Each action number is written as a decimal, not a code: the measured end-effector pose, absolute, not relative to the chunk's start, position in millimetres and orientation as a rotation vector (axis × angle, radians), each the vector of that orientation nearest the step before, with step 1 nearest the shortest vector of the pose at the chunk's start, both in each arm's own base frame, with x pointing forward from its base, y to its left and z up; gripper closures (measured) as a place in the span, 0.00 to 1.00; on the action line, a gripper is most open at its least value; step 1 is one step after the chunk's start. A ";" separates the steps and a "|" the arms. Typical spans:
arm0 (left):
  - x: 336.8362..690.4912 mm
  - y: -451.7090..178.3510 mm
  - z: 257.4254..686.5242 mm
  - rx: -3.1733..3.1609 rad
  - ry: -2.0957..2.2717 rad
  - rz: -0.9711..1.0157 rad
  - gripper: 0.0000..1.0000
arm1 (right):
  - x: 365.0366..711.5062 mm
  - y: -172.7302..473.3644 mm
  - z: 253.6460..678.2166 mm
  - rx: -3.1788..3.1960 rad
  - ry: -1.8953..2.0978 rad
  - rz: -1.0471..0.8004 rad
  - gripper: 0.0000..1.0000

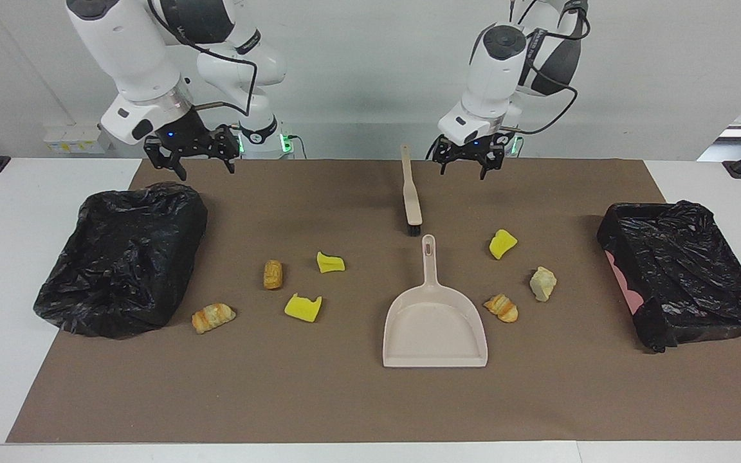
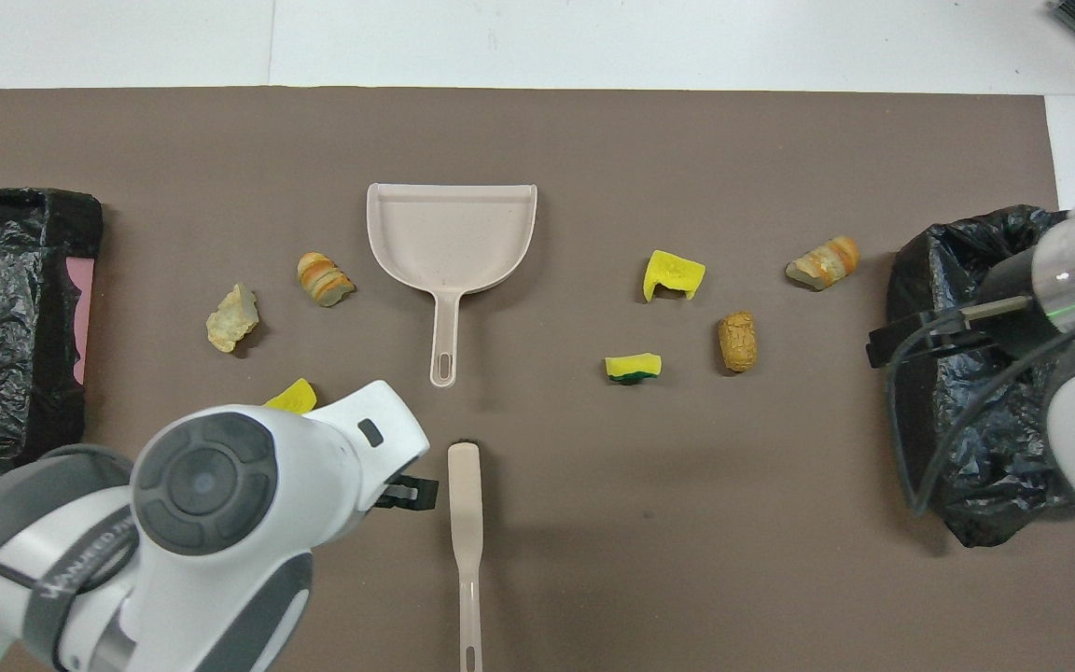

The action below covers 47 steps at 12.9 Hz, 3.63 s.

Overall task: Sweep and dump trash in bin
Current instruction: 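Reach the right gripper to the dustpan while the left gripper reaches the brush, then grasp the dustpan handle with the right gripper while the left gripper grasps the brush, then lift the brush with the left gripper while the right gripper positions the dustpan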

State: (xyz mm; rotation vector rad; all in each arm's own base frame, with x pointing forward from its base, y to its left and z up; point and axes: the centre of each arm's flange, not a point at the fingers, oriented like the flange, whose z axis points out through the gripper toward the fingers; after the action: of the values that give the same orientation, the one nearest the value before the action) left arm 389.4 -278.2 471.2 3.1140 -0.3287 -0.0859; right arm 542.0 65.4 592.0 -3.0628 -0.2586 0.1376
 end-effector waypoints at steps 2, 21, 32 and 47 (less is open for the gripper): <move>361.3 -302.2 440.9 3.122 -0.339 -0.098 0.00 | 549.6 108.3 570.0 -3.063 -0.292 0.126 0.00; 271.7 -338.6 347.9 3.125 -0.284 -0.260 0.75 | 597.4 451.2 381.7 -2.996 -0.352 0.001 0.00; 379.2 -198.0 397.0 3.260 -0.171 -0.275 0.75 | 591.8 476.8 353.0 -3.048 -0.282 -0.014 0.58; 530.2 4.2 375.1 3.221 -0.024 -0.096 0.75 | 604.1 391.5 442.1 -3.087 -0.419 0.069 0.67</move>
State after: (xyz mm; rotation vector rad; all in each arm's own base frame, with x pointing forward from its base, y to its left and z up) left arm 530.2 4.2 375.1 3.2206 -0.0244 -0.0964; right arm 604.1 391.5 442.1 -3.0869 -0.4193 0.0692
